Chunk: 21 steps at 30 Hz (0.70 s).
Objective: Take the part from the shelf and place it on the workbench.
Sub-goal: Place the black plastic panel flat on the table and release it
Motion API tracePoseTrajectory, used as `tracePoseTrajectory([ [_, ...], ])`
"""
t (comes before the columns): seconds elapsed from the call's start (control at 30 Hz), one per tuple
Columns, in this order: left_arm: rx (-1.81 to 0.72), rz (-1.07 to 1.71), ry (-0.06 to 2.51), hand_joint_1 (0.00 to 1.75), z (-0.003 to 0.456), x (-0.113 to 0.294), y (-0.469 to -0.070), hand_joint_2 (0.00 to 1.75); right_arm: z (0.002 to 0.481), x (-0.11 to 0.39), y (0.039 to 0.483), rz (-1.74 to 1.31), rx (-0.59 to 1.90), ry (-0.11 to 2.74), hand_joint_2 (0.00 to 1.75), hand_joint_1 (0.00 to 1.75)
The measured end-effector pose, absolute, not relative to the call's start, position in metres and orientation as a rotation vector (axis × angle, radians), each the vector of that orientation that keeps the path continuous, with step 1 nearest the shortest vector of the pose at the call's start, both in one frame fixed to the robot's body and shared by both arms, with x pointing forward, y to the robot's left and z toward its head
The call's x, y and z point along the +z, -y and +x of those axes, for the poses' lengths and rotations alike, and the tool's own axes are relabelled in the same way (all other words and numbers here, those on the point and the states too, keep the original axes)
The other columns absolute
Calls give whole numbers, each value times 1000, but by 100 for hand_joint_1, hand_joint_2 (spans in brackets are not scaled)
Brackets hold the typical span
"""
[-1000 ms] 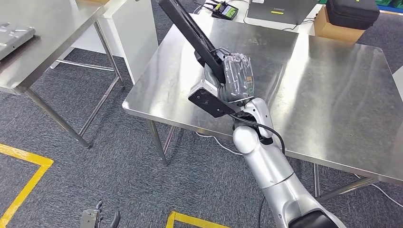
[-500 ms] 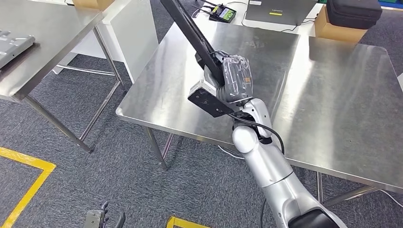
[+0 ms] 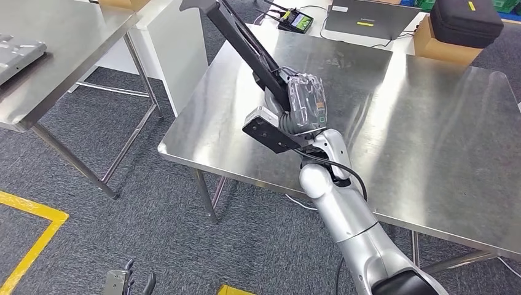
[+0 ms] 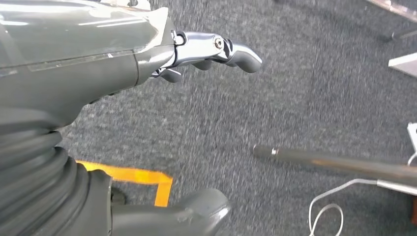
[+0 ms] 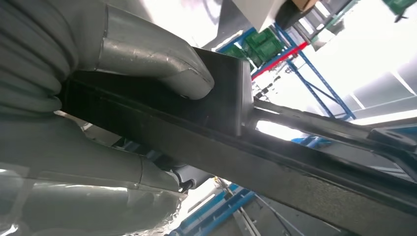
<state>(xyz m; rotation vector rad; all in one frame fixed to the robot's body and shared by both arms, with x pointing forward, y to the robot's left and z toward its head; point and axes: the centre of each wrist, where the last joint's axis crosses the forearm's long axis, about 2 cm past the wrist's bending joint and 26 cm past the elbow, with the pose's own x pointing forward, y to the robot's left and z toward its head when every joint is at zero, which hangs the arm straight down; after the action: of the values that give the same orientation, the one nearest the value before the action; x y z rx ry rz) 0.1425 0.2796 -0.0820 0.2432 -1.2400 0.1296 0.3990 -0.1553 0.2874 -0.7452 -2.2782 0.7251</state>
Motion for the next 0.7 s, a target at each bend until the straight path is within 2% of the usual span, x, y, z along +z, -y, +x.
tracePoseTrajectory([
  [0.37,172,263,1231,0,142,-83,-285,175,417,274,149,-837,794,2176,175,175],
  [0.7,172,267,1227,0,142,-83,-288,175,438,241,149,-1163,1004,1919,175,175],
])
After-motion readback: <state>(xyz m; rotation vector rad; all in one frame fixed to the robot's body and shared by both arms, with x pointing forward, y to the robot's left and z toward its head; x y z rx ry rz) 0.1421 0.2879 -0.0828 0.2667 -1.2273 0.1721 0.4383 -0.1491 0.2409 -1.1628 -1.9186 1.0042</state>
